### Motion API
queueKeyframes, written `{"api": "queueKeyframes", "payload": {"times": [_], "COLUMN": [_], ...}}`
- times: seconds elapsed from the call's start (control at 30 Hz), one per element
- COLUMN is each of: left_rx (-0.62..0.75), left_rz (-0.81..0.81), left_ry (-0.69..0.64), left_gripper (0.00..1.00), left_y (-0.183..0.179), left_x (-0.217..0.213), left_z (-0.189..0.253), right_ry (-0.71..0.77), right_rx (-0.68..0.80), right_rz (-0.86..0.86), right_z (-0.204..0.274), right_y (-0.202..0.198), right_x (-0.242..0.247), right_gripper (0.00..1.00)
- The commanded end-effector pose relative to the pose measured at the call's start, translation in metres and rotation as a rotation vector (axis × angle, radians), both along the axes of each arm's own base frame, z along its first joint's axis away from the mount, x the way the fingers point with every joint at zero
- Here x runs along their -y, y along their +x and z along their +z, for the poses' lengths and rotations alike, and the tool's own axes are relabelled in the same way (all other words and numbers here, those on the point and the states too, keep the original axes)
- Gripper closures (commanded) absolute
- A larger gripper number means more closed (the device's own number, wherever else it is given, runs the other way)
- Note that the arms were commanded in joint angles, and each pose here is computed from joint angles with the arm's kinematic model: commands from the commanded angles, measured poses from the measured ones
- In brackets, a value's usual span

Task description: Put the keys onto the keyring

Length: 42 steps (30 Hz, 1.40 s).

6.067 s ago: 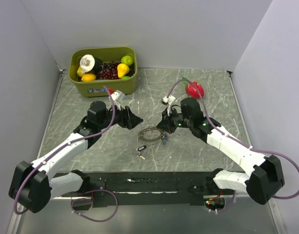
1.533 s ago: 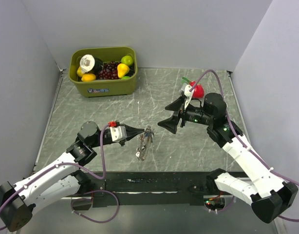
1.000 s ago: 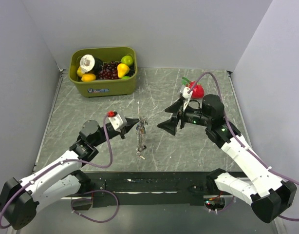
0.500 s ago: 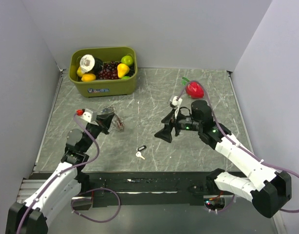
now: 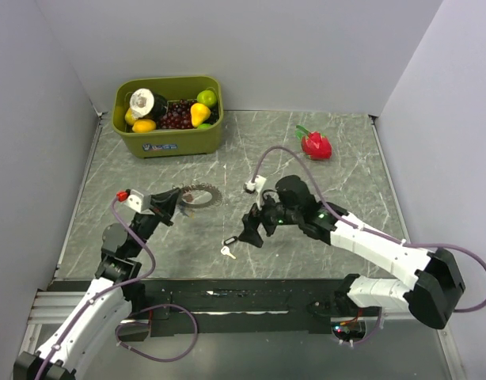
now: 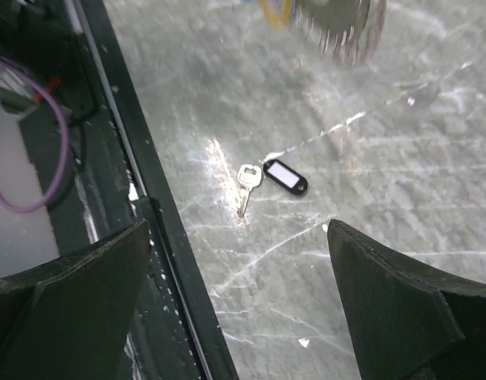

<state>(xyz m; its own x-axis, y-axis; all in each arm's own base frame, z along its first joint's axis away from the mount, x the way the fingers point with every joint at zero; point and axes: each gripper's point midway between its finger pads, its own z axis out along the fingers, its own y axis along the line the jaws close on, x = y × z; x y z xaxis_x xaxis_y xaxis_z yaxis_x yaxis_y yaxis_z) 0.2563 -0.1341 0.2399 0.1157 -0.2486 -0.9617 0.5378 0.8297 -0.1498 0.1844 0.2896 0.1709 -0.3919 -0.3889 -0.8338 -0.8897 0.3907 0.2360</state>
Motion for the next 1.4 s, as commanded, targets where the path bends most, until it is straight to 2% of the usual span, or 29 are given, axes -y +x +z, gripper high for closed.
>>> {"api": "queueKeyframes", "payload": {"times": [0.0,0.1,0.2,0.23,0.3,0.33,0.5,0.53,0.63,0.93,1.17,1.37], "left_rx": [0.118,0.145,0.168,0.175,0.193,0.179,0.217,0.228,0.251,0.286,0.294,0.284], "left_rz": [0.103,0.133,0.124,0.117,0.104,0.088,0.063,0.058,0.05,0.054,0.023,-0.027], "left_ry": [-0.077,-0.099,-0.09,-0.085,-0.059,-0.039,0.0,0.01,0.016,0.018,0.019,0.028], "left_gripper": [0.99,0.99,0.99,0.99,0.99,0.99,0.99,0.99,0.99,0.99,0.99,0.99], "left_y": [-0.004,-0.008,-0.013,-0.015,-0.017,-0.018,-0.027,-0.029,-0.034,-0.044,-0.045,-0.044], "left_x": [-0.021,-0.029,-0.028,-0.028,-0.025,-0.022,-0.02,-0.019,-0.019,-0.023,-0.017,-0.008], "left_z": [0.041,0.05,0.058,0.062,0.072,0.07,0.091,0.094,0.101,0.11,0.11,0.107], "right_ry": [-0.093,-0.161,-0.217,-0.249,-0.263,-0.292,-0.283,-0.283,-0.304,-0.388,-0.412,-0.419], "right_rx": [0.031,0.004,-0.034,-0.053,-0.067,-0.09,-0.134,-0.154,-0.18,-0.246,-0.352,-0.343], "right_rz": [-0.106,-0.164,-0.192,-0.194,-0.197,-0.194,-0.162,-0.15,-0.155,-0.209,-0.363,-0.422], "right_z": [-0.013,-0.031,-0.048,-0.06,-0.064,-0.076,-0.086,-0.093,-0.105,-0.139,-0.162,-0.16], "right_y": [0.013,0.013,0.015,0.016,0.017,0.017,0.016,0.014,0.017,0.02,0.04,0.051], "right_x": [-0.004,-0.013,-0.025,-0.028,-0.038,-0.041,-0.062,-0.066,-0.073,-0.064,-0.008,0.025], "right_gripper": [0.06,0.15,0.33,0.42,0.51,0.61,0.79,0.86,0.98,1.0,1.0,1.0]}}
